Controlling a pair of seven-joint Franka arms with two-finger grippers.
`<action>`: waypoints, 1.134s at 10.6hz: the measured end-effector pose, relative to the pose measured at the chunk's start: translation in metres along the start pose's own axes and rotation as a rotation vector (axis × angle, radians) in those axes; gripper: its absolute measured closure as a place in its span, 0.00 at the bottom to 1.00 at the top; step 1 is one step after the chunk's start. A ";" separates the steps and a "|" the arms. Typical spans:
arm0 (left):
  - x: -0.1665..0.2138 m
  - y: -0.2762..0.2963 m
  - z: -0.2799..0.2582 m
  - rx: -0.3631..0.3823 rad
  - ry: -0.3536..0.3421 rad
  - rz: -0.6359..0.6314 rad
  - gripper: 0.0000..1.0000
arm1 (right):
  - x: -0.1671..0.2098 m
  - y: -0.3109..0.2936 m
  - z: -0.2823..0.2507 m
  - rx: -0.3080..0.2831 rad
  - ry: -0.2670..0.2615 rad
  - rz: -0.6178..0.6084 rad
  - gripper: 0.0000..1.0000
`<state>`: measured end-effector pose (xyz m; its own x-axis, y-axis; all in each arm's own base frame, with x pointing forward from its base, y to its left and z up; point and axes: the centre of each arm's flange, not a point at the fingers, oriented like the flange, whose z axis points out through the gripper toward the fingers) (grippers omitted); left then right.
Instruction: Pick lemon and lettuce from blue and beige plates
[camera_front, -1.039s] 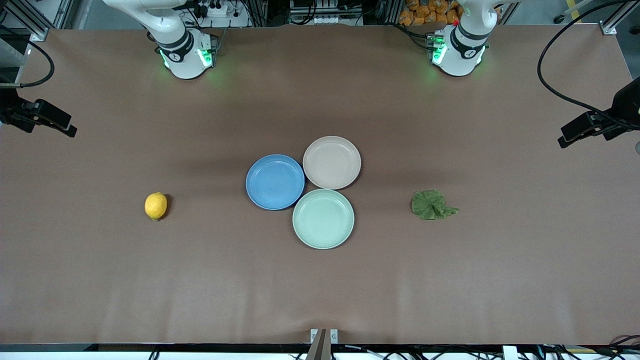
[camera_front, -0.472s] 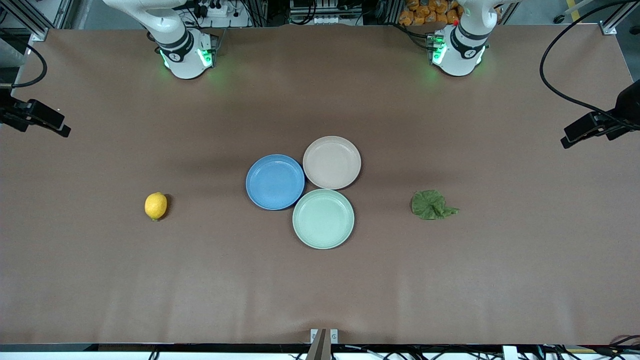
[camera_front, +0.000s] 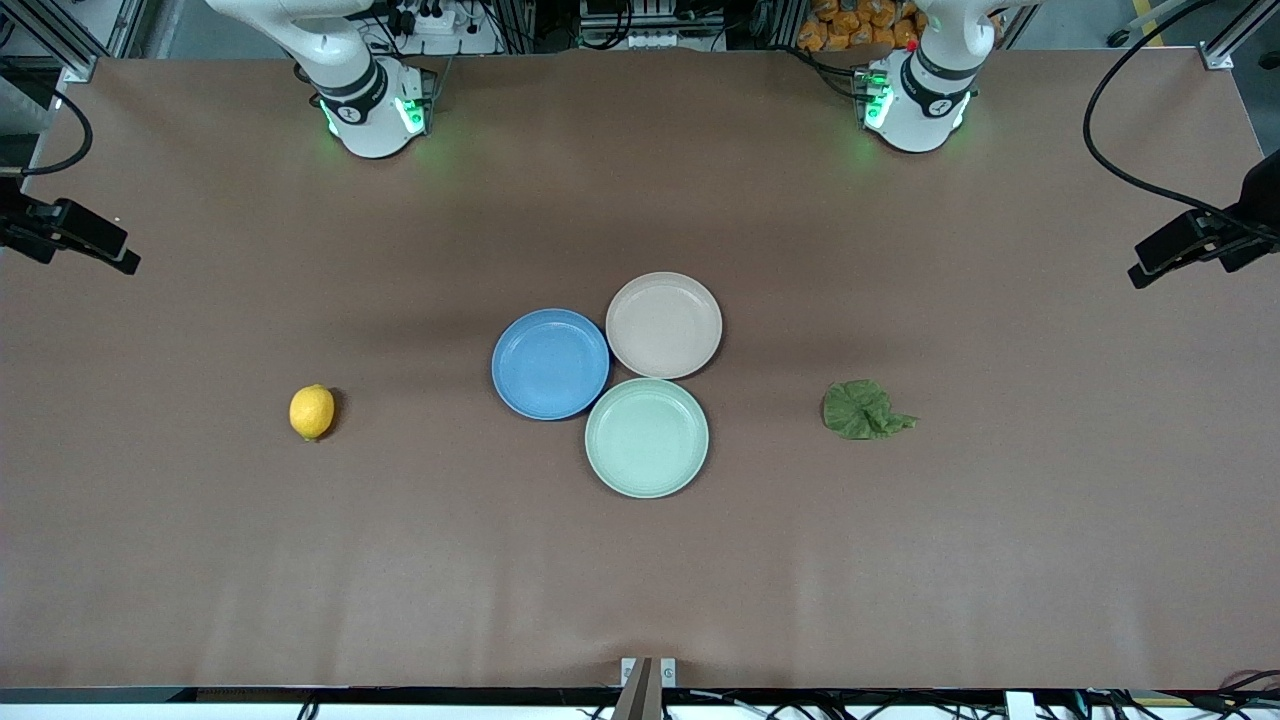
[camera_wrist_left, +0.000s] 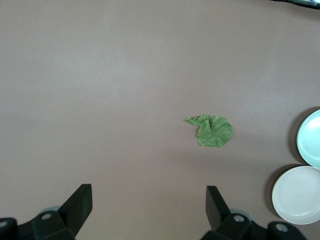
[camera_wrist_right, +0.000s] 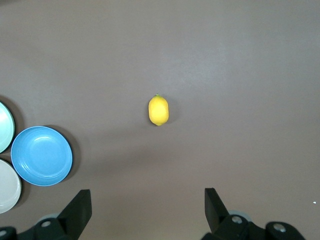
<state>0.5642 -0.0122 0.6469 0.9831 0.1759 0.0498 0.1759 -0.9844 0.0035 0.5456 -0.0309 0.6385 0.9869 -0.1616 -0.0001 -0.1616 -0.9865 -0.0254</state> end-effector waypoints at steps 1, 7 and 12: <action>0.000 0.000 0.000 0.000 0.000 0.000 0.00 | 0.000 0.000 0.000 0.000 0.000 -0.001 0.00; 0.000 0.000 0.000 -0.007 -0.002 -0.001 0.00 | 0.000 -0.001 0.000 0.000 0.001 -0.001 0.00; 0.000 0.001 0.001 -0.034 -0.008 -0.005 0.00 | 0.000 -0.001 0.000 0.000 0.001 -0.002 0.00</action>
